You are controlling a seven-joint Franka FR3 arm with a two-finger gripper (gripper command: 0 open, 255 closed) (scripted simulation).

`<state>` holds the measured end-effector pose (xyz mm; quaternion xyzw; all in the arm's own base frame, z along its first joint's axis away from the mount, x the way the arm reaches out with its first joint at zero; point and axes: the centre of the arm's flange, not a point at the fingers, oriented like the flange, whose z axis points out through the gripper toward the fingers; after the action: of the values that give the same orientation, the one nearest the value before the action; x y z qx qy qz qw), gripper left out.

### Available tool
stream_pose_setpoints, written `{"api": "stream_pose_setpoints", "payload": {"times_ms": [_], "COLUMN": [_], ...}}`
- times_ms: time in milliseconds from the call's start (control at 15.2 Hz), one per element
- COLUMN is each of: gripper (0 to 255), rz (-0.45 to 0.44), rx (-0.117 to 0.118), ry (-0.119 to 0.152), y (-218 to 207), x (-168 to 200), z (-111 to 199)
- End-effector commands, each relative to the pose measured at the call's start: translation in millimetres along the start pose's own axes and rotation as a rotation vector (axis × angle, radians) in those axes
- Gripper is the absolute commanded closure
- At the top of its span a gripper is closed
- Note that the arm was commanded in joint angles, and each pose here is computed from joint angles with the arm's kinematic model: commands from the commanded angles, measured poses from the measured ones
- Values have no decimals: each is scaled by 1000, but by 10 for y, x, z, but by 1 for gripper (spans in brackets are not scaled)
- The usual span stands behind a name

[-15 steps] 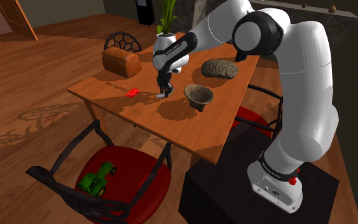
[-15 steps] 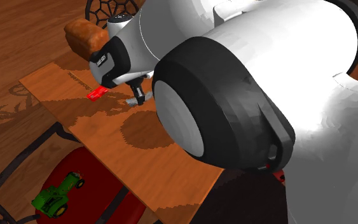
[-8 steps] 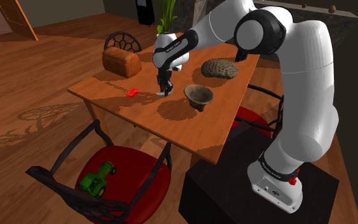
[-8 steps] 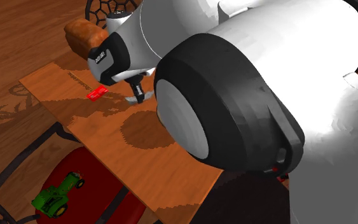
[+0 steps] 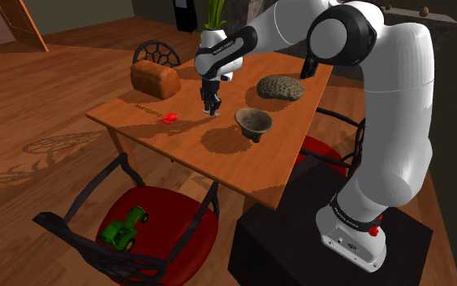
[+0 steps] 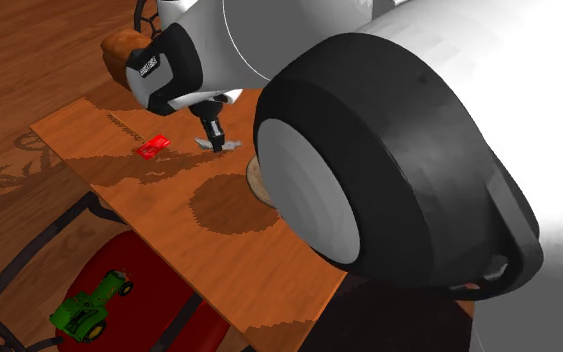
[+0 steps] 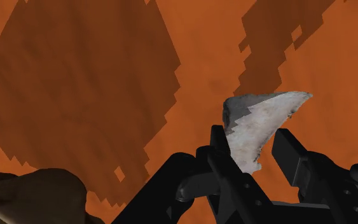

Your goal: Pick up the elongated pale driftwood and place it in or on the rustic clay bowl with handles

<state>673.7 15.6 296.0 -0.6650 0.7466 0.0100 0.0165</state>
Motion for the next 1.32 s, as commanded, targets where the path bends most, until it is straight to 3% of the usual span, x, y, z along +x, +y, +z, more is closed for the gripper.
{"api": "stream_pose_setpoints", "payload": {"times_ms": [0,1254], "gripper": [255,255], "rz": [0,0], "rx": [-1,-1], "ry": [0,0], "y": [5,-2], "x": [-14,-52], "z": [-107,-1110]}}
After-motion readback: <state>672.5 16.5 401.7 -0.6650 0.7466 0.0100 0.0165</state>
